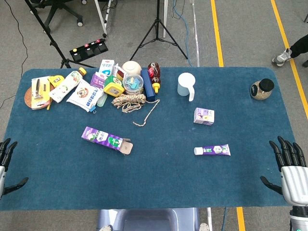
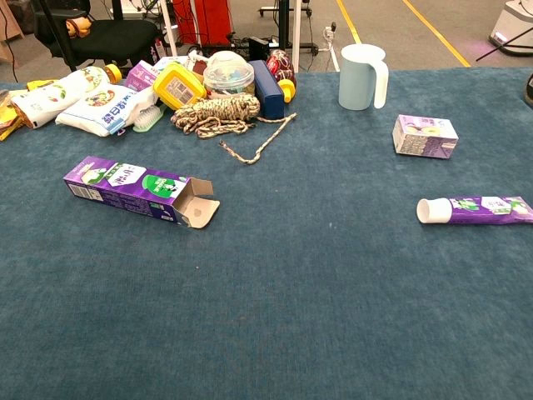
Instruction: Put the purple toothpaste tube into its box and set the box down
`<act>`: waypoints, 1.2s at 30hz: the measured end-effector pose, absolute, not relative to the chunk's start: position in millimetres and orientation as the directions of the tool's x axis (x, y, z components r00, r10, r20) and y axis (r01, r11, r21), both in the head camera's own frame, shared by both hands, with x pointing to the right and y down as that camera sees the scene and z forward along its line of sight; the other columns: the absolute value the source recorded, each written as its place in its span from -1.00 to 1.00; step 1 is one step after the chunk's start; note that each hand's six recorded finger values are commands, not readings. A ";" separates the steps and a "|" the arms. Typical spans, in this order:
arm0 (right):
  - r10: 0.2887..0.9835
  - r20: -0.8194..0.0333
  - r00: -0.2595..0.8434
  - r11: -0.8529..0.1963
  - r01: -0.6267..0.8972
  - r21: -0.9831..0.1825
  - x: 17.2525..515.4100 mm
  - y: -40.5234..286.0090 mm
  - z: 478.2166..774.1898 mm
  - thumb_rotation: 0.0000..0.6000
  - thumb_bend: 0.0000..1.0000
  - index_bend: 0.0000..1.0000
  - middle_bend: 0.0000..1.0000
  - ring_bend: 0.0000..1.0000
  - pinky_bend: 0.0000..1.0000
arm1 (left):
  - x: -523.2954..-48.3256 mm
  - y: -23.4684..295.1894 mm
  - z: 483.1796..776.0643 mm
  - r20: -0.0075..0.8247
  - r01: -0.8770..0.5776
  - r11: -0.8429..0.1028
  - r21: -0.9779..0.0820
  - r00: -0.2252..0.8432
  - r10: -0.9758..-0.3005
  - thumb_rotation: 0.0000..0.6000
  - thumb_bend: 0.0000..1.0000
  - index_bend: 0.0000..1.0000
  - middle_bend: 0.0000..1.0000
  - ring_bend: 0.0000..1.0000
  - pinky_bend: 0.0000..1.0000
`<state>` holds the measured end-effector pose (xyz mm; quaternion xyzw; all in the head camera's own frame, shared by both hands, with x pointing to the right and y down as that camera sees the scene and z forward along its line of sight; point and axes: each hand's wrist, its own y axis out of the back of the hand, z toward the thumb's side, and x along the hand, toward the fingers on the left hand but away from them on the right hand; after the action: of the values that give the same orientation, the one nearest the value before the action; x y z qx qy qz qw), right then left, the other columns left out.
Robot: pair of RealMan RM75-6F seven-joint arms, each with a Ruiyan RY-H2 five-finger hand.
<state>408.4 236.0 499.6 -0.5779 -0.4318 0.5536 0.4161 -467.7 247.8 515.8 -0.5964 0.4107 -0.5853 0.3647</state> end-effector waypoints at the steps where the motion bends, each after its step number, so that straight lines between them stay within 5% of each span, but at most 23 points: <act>1: 0.960 -0.281 0.014 -0.281 0.039 -0.959 408.4 236.0 499.6 1.00 -1.00 -0.89 -1.00 -1.00 -1.00 | -467.8 248.0 515.6 0.399 -0.064 -0.396 -0.916 -0.023 -0.917 1.00 -0.91 -1.00 -1.00 -1.00 -0.72; 22: 0.954 -0.291 0.077 -0.294 0.041 -0.955 396.7 228.1 521.1 1.00 -1.00 -0.84 -0.94 -0.98 -1.00 | -464.3 246.5 516.2 0.400 -0.074 -0.398 -0.914 -0.016 -0.916 1.00 -0.90 -1.00 -1.00 -1.00 -0.72; 36: 0.858 -0.501 0.110 -0.508 0.042 -0.860 398.7 179.4 600.8 1.00 -0.97 -0.56 -0.67 -0.71 -0.54 | -466.5 246.5 511.9 0.397 -0.099 -0.394 -0.914 -0.015 -0.918 1.00 -0.90 -1.00 -1.00 -1.00 -0.72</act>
<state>398.7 179.4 600.8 -0.6539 -0.3442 0.5713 0.3571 -466.5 246.5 511.9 -0.6048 0.4203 -0.5753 0.3557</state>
